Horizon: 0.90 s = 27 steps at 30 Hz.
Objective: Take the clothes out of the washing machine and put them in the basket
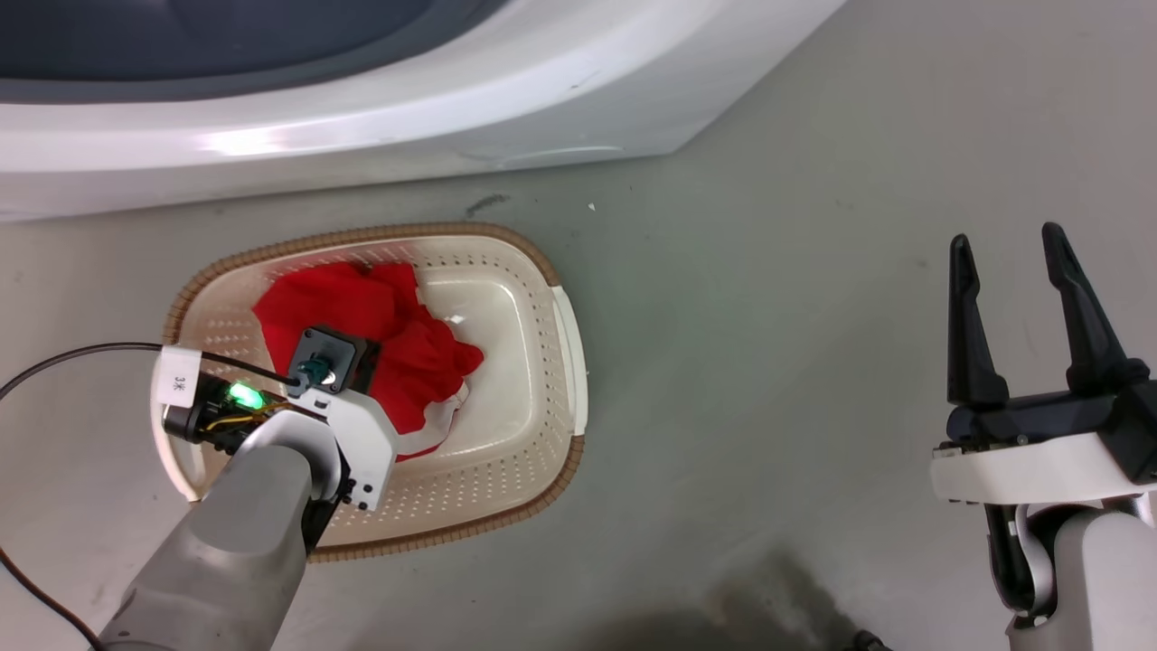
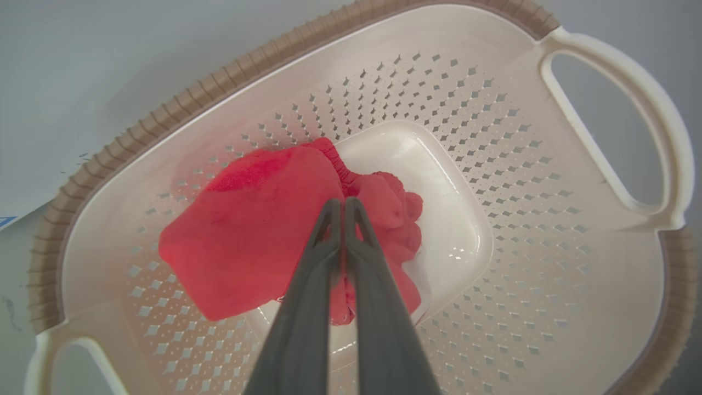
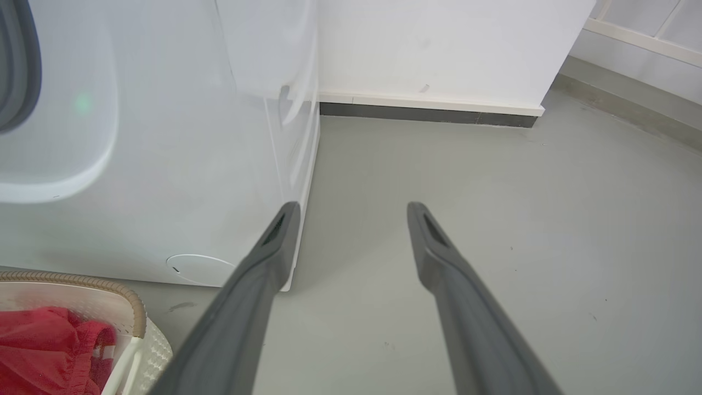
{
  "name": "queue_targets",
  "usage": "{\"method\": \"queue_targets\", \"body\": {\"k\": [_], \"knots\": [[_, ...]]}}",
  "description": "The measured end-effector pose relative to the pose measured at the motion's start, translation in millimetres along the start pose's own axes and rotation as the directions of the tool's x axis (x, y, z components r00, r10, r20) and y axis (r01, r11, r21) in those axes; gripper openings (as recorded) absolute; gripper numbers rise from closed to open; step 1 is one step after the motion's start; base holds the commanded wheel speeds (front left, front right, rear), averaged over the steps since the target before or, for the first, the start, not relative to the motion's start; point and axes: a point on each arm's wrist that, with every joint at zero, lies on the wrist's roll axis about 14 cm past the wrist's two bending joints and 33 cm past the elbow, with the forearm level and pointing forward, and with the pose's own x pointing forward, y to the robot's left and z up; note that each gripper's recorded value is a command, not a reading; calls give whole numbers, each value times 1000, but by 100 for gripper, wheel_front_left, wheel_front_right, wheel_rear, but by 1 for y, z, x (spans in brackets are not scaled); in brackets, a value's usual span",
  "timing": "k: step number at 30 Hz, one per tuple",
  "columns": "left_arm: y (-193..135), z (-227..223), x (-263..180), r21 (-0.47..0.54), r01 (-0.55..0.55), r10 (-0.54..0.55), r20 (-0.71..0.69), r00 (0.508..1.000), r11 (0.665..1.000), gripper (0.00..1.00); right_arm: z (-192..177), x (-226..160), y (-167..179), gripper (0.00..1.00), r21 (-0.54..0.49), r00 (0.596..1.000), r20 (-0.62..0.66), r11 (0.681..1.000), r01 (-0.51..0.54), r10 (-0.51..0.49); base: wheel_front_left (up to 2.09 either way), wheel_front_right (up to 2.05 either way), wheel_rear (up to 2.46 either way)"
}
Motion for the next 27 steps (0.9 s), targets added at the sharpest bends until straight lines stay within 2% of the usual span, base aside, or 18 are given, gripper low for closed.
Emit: {"method": "queue_targets", "body": {"k": [11, 12, 13, 23, 27], "knots": [[-6, -27, 24, 12, 37, -36, -81, 996, 999, 0, -18, 3, -9, 100, -4, 999, -43, 1000, 24, -24, 0, 0, 0], [-7, -27, 23, 13, 43, -41, -81, 996, 999, 22, -18, 3, -9, 100, -3, 999, -43, 1000, 25, -25, 0, 0, 0], [-7, -25, 23, 13, 41, -40, -78, 996, 999, 100, -18, 2, -9, 100, -2, 999, -42, 1000, 26, -26, 0, 0, 0], [-12, 9, -2, 7, 13, -13, 37, 999, 1000, 100, 3, -2, -3, 100, 7, 1000, 3, 1000, 9, -9, 0, 0, 0], [-22, 25, -24, -49, 30, -25, 111, 994, 998, 100, 19, -7, 2, 100, 10, 999, 36, 1000, -6, 5, 0, 0, 0]]}}
